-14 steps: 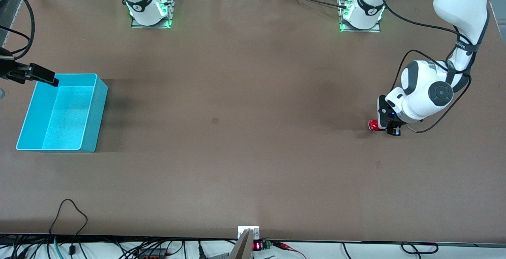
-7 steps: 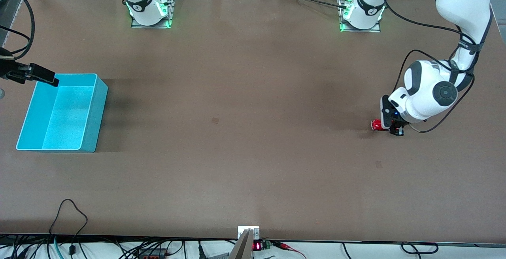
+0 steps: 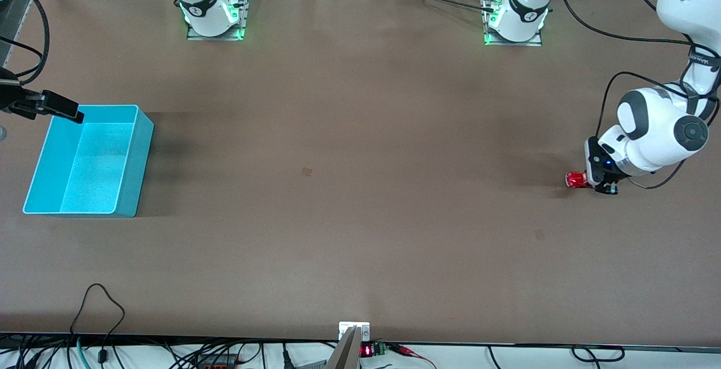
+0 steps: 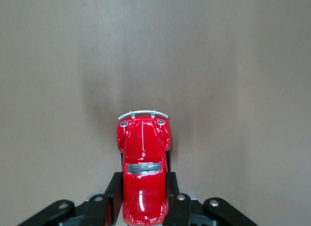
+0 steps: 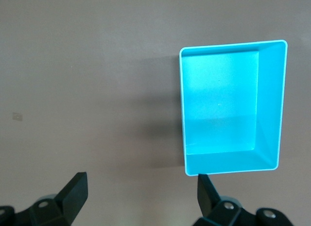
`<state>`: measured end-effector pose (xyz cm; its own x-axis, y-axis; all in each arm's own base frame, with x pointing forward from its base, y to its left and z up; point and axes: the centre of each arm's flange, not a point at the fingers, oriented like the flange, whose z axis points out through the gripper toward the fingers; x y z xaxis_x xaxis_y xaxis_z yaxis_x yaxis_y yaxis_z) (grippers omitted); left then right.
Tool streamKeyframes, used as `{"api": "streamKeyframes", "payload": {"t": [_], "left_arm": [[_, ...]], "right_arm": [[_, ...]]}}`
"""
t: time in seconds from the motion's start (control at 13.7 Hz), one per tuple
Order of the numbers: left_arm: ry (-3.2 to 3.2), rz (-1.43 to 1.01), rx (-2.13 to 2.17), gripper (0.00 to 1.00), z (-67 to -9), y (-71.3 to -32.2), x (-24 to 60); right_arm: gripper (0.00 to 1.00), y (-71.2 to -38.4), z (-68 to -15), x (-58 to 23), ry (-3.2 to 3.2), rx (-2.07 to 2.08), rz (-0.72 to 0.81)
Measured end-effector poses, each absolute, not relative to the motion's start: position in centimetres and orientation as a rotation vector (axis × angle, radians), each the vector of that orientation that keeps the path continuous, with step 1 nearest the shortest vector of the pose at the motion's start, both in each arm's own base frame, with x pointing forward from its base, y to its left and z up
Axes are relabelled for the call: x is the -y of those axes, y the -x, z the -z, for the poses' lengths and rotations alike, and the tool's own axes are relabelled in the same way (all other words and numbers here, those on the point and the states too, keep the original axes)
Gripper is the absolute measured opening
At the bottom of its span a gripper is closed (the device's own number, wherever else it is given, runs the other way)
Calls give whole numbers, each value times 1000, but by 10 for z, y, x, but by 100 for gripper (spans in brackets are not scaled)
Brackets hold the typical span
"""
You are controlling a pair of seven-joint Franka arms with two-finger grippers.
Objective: Wind red beetle toy and store in blue box
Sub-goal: 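Open the left gripper to release the car toward the cyan box, then raise the left gripper away while the car rolls toward the box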
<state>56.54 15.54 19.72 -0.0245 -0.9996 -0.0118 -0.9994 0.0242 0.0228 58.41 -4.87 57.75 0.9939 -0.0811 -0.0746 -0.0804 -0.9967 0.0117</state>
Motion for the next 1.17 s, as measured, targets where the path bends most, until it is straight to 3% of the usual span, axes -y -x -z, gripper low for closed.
{"api": "streamKeyframes", "payload": {"t": [0.15, 0.22, 0.58, 0.66, 1.17], "left_arm": [[-2187, 39, 2242, 40, -197, -566, -155], [-2186, 40, 2240, 46, -196, -566, -155], [-2116, 57, 2251, 95, -232, -591, -136], [-2104, 73, 2244, 100, -247, -597, -134], [-2264, 170, 2007, 100, -315, -604, -122]], "right_arm": [[100, -584, -577, 49, -3128, 127, 118], [100, -584, -577, 49, -3128, 127, 118], [100, -584, -577, 49, -3128, 127, 118], [100, -584, -577, 49, -3128, 127, 118], [100, -584, -577, 49, -3128, 127, 118]]}}
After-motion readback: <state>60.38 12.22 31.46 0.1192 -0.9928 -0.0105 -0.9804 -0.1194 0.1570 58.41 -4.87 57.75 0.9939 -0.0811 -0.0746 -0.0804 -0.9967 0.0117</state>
